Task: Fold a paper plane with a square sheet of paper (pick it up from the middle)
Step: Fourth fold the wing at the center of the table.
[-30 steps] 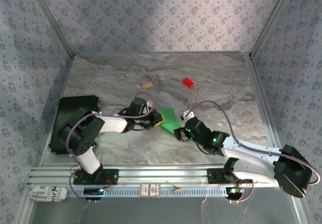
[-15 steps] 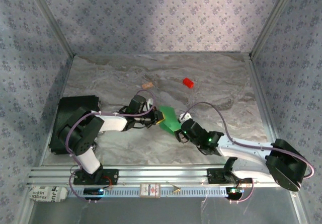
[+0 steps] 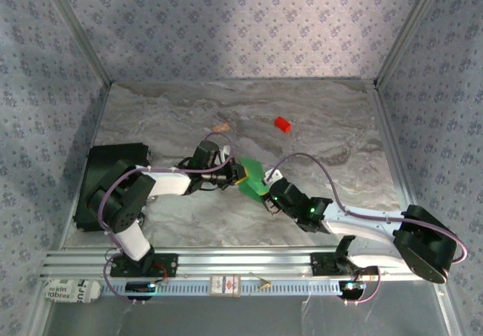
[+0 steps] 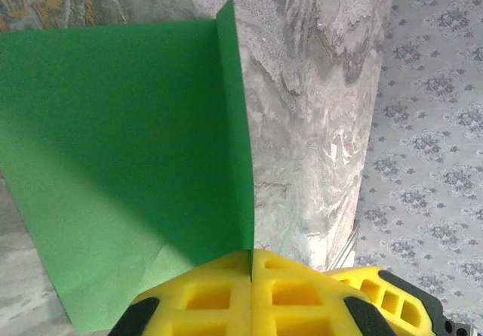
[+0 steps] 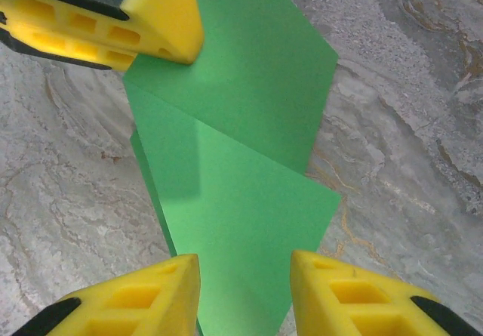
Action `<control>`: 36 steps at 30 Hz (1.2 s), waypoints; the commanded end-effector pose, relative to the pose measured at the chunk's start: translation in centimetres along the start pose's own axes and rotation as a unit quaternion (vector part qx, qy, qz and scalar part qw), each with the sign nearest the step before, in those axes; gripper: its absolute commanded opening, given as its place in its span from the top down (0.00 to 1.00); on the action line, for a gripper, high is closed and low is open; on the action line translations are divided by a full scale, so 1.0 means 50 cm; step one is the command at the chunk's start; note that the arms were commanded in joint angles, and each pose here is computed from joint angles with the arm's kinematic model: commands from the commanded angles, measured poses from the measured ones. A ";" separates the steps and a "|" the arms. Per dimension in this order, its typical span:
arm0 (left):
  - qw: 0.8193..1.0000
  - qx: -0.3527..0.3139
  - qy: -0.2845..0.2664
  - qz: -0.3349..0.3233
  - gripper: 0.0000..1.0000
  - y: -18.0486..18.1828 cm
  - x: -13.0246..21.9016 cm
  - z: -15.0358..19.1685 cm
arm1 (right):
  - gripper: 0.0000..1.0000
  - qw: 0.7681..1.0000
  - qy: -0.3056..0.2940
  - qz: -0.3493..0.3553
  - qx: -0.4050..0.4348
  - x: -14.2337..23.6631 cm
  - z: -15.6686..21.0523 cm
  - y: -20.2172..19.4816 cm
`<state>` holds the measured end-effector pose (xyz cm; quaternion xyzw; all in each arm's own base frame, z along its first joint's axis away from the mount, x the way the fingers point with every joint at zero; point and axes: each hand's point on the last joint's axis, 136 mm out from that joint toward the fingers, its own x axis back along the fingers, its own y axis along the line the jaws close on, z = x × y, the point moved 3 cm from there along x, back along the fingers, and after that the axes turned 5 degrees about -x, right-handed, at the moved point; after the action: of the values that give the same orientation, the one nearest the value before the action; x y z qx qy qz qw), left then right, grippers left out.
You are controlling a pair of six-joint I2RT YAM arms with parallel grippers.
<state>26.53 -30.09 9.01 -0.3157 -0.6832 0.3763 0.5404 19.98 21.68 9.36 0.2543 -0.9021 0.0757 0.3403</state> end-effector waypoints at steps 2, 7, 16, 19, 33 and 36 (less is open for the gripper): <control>1.000 -0.010 0.005 0.011 1.00 -0.016 -0.001 -0.010 | 0.61 1.000 -0.003 0.014 0.024 0.005 0.000 -0.014; 1.000 -0.012 0.005 0.011 1.00 -0.018 0.000 -0.010 | 0.61 0.999 -0.006 -0.014 0.043 0.010 -0.003 0.003; 1.000 -0.008 0.003 0.009 1.00 -0.015 0.002 -0.008 | 0.59 0.995 -0.015 -0.029 0.097 0.004 0.005 0.045; 1.000 -0.007 0.002 0.008 1.00 -0.014 0.002 -0.009 | 0.60 0.993 -0.007 -0.003 0.116 -0.005 0.018 0.046; 1.000 -0.006 0.002 0.008 1.00 -0.014 0.001 -0.010 | 0.65 0.991 0.021 0.061 0.113 -0.043 0.055 0.026; 1.000 -0.005 0.002 0.007 1.00 -0.012 0.000 -0.010 | 0.69 0.991 0.019 0.069 0.114 -0.047 0.054 0.025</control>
<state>26.50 -30.12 9.02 -0.3141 -0.6812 0.3757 0.5442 18.87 22.66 5.67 0.2445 -0.8879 0.2087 0.3291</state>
